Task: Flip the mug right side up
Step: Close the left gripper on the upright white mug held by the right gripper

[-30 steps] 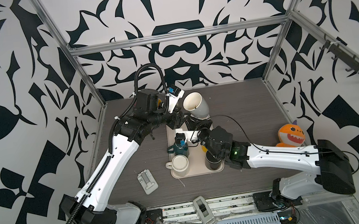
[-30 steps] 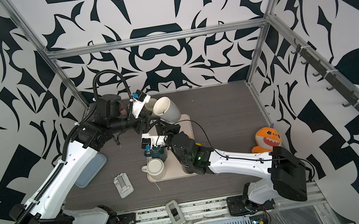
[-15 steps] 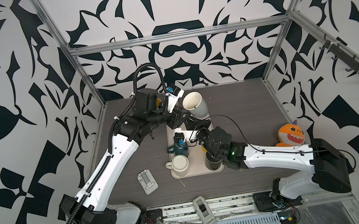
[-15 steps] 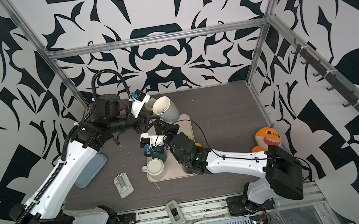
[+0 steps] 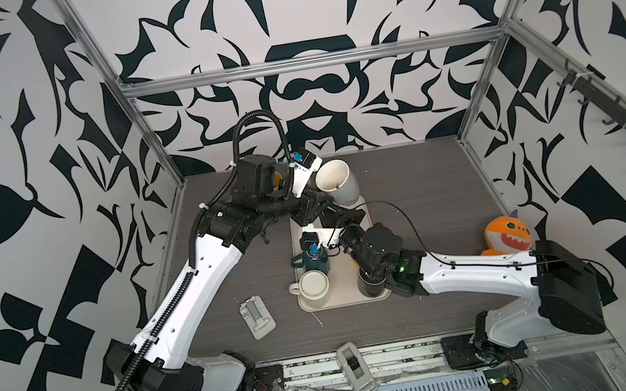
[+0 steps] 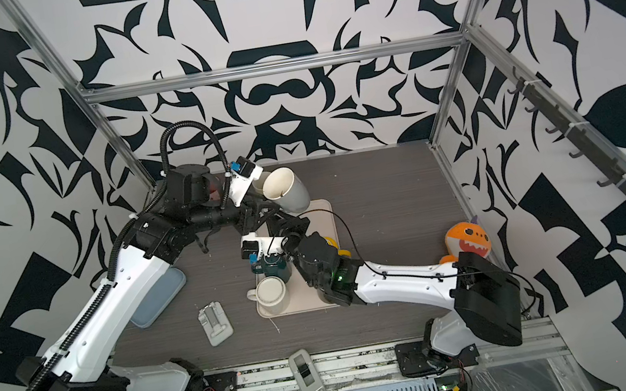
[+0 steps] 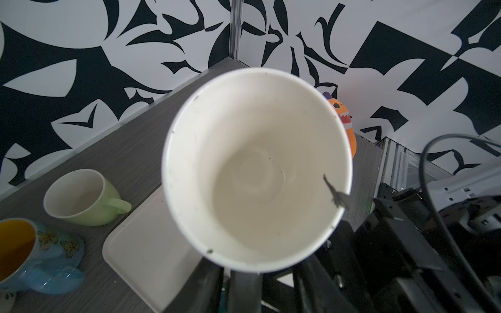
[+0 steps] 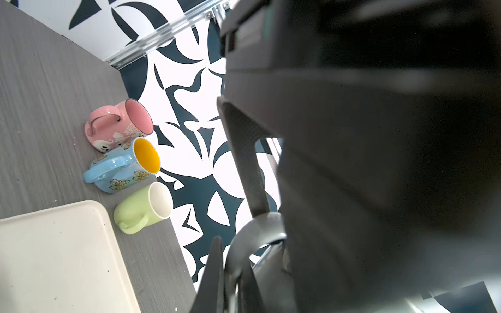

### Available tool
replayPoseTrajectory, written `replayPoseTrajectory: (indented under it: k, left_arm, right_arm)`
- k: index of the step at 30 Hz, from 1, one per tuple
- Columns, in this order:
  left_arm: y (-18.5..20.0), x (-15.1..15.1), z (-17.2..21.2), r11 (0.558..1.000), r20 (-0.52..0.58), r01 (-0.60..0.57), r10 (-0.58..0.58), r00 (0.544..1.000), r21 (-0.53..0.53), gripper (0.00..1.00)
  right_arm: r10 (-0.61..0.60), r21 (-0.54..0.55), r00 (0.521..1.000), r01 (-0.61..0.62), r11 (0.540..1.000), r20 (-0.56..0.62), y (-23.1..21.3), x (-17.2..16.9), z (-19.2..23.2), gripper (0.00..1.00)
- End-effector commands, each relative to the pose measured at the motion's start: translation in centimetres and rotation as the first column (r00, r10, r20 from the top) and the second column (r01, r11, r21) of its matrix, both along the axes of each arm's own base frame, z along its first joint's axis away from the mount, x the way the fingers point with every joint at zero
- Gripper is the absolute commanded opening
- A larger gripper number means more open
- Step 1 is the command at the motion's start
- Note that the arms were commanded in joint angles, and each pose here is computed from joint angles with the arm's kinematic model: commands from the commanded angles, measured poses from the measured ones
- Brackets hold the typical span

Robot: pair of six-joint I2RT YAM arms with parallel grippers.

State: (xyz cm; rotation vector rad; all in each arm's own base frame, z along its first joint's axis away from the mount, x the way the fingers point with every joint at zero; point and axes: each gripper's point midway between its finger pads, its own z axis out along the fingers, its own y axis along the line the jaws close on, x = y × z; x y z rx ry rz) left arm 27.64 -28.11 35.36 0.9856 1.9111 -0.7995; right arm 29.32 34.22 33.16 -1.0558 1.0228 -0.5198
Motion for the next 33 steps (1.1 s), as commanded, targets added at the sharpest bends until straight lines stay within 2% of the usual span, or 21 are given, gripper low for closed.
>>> replayPoseTrajectory:
  k: [1, 6, 12, 15, 19, 26, 29, 33]
  left_arm:
    - [-0.1, -1.5, -1.5, 0.998, -0.065, 0.048, -0.046, 0.997, 0.028, 0.41]
    - [-0.1, -1.6, -1.7, 0.998, -0.073, 0.050, -0.047, 0.996, 0.030, 0.35]
    - [-0.2, -1.6, -1.9, 0.998, -0.081, 0.053, -0.050, 0.995, 0.033, 0.24]
    - [-0.3, -1.7, -2.0, 0.998, -0.091, 0.060, -0.057, 0.994, 0.027, 0.16]
    - [-0.4, -1.7, -2.3, 0.998, -0.107, 0.058, -0.054, 0.993, 0.027, 0.00]
    - [-0.4, -0.1, -2.1, 0.999, -0.126, -0.033, 0.034, 0.991, 0.012, 0.00]
    - [-0.3, 0.8, -2.0, 0.997, -0.120, -0.078, 0.078, 0.990, 0.006, 0.00]
    - [-0.2, 1.8, -1.7, 0.993, -0.101, -0.122, 0.121, 0.987, -0.004, 0.00]
  right_arm:
    - [-0.035, 0.295, 0.990, -0.008, 0.955, 0.139, -2.3, -0.9, 9.0, 0.00]
    - [-0.031, 0.301, 0.989, -0.014, 0.954, 0.146, -2.0, -0.9, 9.3, 0.00]
    - [-0.027, 0.300, 0.989, -0.019, 0.954, 0.147, -1.8, -0.8, 9.3, 0.00]
    - [-0.027, 0.307, 0.989, -0.019, 0.952, 0.147, -1.9, -0.8, 9.3, 0.00]
    - [-0.026, 0.312, 0.989, -0.021, 0.950, 0.145, -1.9, -0.8, 9.3, 0.00]
    - [-0.022, 0.325, 0.995, -0.012, 0.946, 0.099, -2.5, -0.9, 8.8, 0.00]
    - [-0.027, 0.337, 0.996, -0.003, 0.941, 0.083, -3.1, -1.0, 8.6, 0.11]
    - [-0.044, 0.344, 0.997, 0.020, 0.939, 0.062, -4.0, -1.1, 8.4, 0.20]
